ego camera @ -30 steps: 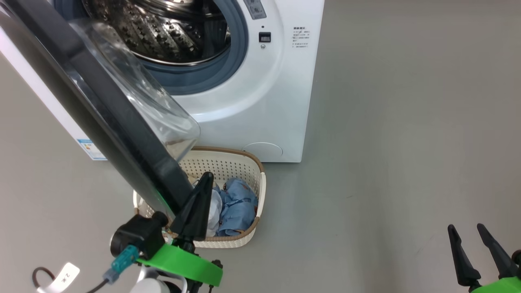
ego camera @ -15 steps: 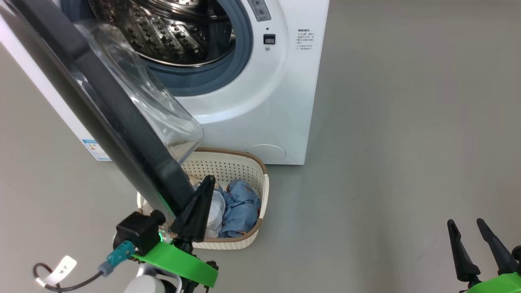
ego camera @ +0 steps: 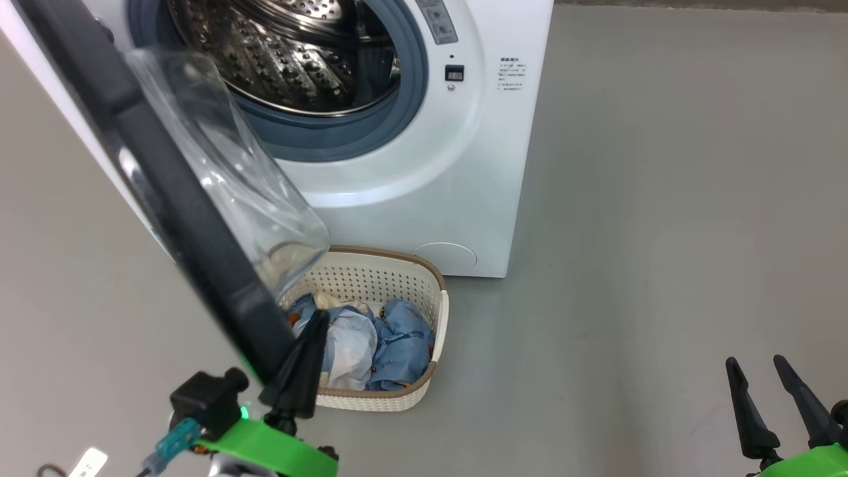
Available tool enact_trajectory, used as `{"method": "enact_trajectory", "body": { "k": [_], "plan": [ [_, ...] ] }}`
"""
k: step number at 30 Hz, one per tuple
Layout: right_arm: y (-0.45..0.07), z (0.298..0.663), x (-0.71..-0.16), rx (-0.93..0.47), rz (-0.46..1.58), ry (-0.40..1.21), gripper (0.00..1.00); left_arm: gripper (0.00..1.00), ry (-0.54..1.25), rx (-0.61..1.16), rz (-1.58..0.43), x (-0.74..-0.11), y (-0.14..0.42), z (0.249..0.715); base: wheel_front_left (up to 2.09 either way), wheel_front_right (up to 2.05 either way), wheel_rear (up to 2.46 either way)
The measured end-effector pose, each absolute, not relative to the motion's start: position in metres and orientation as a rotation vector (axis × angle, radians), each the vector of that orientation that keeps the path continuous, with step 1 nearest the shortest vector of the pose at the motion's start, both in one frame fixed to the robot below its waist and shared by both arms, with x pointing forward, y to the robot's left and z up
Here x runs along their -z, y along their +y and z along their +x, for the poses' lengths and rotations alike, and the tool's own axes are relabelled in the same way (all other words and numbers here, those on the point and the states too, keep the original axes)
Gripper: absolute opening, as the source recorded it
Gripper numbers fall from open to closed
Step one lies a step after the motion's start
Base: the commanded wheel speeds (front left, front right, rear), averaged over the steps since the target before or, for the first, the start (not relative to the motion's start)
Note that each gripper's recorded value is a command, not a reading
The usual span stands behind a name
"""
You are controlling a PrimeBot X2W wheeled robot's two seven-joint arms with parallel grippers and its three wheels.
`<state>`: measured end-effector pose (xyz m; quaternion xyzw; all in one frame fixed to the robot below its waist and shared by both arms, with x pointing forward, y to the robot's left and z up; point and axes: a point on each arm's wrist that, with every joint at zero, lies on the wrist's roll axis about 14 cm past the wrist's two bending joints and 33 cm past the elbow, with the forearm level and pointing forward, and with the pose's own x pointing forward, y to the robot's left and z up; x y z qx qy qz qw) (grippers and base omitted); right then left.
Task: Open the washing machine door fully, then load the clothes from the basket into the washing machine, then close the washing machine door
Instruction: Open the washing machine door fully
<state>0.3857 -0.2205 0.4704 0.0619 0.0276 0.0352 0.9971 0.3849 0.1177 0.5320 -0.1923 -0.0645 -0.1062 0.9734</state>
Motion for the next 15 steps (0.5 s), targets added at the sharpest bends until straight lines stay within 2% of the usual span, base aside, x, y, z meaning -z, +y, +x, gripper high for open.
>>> {"method": "enact_trajectory", "body": {
  "k": [15],
  "plan": [
    [-0.204,0.393,-0.467,-0.118,0.125,0.068,1.0,0.0,-0.127,0.036,-0.355,-0.52,0.169,0.359,0.0,0.0,0.0]
  ]
}}
